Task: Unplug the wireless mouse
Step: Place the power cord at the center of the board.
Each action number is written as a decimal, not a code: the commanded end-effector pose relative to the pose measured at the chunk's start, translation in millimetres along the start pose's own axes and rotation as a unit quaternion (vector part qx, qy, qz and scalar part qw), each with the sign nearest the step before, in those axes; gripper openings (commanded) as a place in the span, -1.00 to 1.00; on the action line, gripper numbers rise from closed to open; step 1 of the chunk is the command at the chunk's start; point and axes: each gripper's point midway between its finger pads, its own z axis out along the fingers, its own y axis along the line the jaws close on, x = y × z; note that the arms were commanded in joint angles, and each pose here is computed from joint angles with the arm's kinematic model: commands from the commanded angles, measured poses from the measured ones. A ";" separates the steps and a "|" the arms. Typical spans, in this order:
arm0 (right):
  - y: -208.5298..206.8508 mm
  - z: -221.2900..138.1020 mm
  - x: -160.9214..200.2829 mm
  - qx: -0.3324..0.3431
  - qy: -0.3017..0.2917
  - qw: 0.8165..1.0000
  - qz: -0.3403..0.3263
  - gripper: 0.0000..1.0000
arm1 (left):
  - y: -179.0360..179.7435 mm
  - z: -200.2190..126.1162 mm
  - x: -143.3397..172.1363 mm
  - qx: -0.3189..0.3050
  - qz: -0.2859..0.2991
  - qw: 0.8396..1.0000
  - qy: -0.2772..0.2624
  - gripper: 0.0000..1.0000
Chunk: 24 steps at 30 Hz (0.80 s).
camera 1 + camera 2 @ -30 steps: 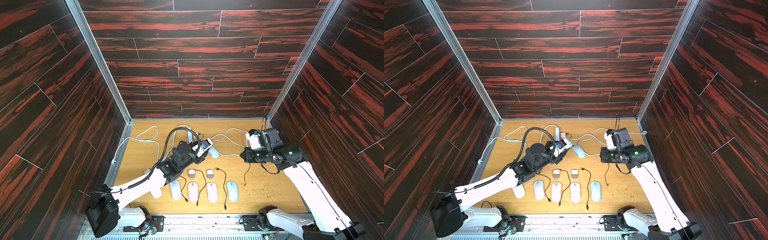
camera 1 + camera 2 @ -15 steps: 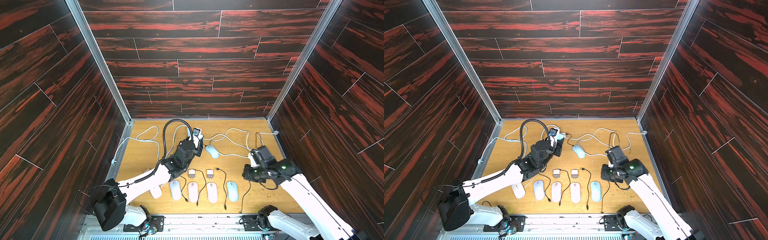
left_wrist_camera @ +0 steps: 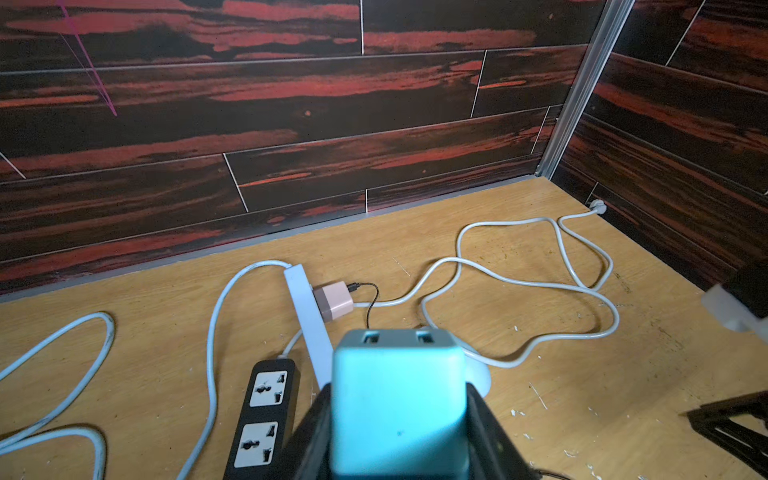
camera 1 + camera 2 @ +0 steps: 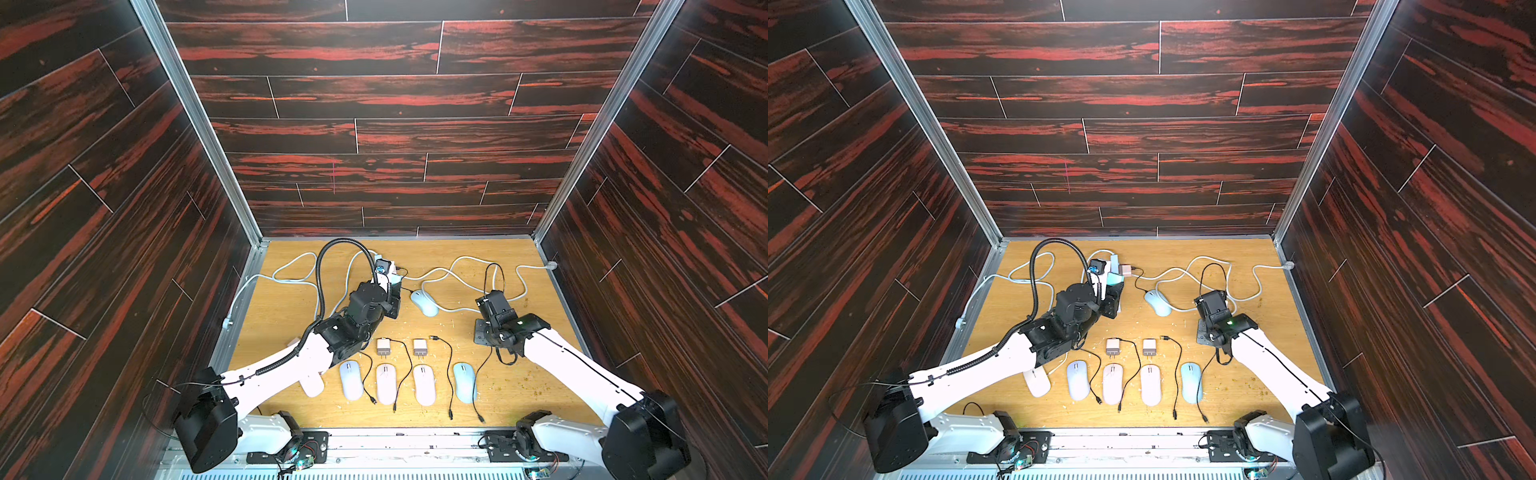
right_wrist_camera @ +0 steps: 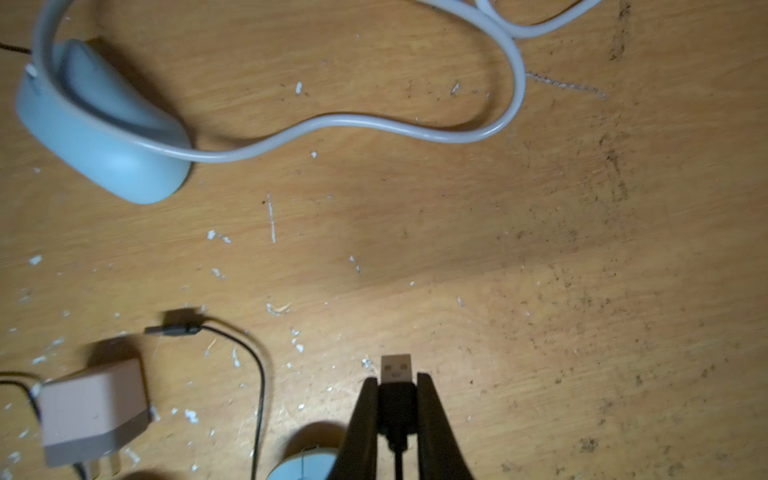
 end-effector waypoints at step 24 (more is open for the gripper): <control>14.9 42.3 3.3 -0.027 0.021 0.999 0.003 -0.23 | -11.0 -2.8 27.3 0.037 -0.080 0.994 0.060 -1.00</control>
